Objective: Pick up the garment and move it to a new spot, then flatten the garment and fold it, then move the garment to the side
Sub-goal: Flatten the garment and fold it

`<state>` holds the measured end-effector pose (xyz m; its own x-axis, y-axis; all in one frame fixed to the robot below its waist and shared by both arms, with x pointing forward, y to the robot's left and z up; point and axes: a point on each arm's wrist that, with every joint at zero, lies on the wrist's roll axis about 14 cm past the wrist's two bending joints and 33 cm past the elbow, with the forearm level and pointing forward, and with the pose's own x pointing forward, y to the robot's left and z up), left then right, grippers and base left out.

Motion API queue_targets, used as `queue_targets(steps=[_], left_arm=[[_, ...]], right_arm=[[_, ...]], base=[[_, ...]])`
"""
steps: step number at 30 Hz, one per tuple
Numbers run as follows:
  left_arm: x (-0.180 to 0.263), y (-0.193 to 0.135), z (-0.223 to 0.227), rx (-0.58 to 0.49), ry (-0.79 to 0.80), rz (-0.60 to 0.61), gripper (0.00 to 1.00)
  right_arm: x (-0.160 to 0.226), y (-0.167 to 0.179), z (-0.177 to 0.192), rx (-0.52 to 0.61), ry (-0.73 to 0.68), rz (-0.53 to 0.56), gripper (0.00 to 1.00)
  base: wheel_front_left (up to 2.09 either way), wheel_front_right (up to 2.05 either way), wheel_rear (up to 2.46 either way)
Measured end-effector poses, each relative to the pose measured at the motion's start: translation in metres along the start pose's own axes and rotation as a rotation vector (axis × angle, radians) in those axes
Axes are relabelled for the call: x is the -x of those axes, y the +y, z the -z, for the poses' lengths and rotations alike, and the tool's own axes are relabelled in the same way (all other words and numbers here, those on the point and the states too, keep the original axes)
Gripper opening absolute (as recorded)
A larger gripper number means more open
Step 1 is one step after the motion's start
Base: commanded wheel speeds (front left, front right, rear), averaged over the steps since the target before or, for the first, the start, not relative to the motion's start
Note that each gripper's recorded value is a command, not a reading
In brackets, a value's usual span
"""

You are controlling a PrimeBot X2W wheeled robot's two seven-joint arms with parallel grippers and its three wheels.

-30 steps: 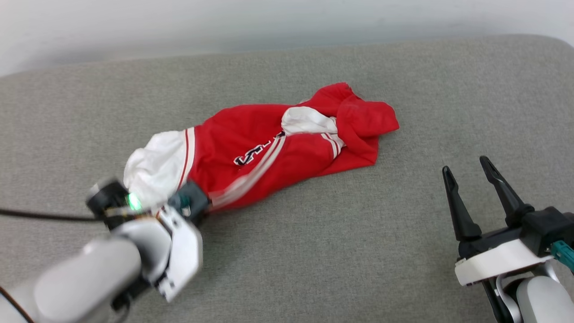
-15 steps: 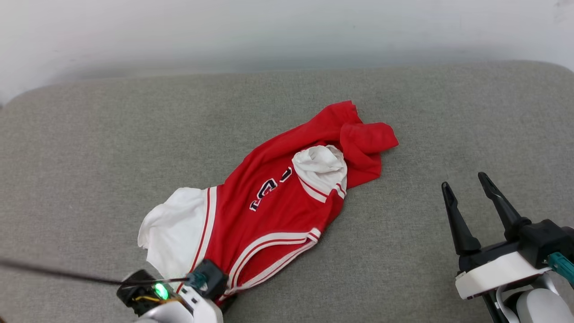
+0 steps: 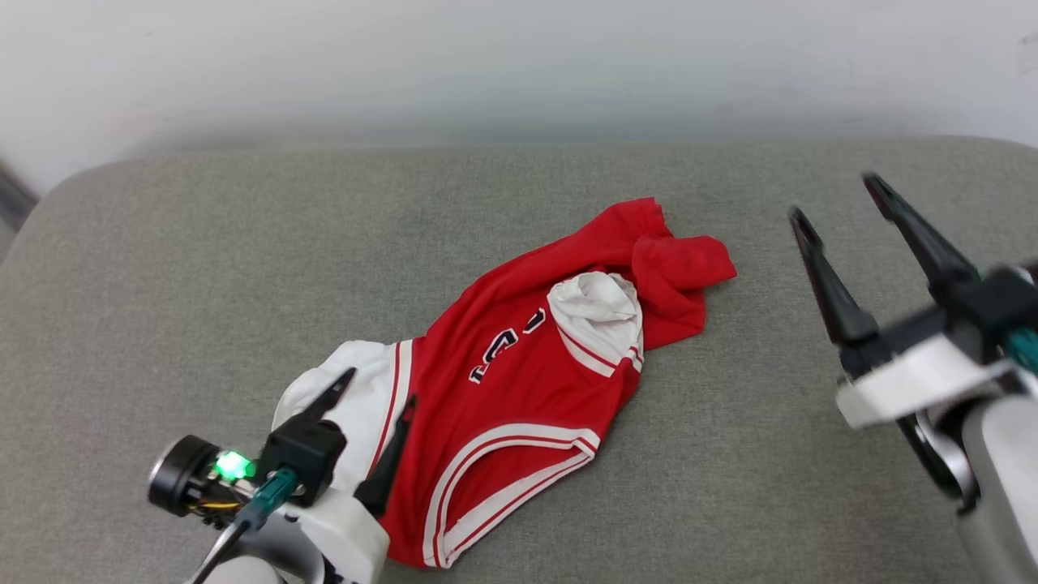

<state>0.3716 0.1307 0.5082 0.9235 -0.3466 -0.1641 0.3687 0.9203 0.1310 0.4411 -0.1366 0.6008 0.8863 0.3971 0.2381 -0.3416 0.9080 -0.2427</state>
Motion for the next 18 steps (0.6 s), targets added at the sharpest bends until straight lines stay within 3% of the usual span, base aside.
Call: queue_targets(steps=[3,7,8,9,18], left_arm=[[-0.001,0.018,-0.008,-0.011,-0.072,-0.109,1.0],[-0.002,0.038,-0.012,-0.005,-0.114,-0.232,1.0],[-0.002,0.049,-0.012,0.007,-0.132,-0.304,1.0],[-0.002,0.053,-0.013,0.01,-0.139,-0.33,1.0],[0.004,0.084,-0.027,0.028,-0.244,-0.535,1.0]], right_arm=[[-0.027,0.015,-0.011,0.042,0.026,-0.098,1.0],[-0.051,0.04,-0.001,0.085,0.167,-0.239,1.0],[-0.058,0.06,0.021,0.096,0.333,-0.344,1.0],[-0.058,0.066,0.033,0.109,0.403,-0.377,1.0],[-0.042,0.095,0.111,0.068,0.904,-0.562,1.0]], base=[[0.0,0.0,0.0],[0.0,0.0,0.0],[0.0,0.0,0.0],[0.0,0.0,0.0],[0.0,0.0,0.0]])
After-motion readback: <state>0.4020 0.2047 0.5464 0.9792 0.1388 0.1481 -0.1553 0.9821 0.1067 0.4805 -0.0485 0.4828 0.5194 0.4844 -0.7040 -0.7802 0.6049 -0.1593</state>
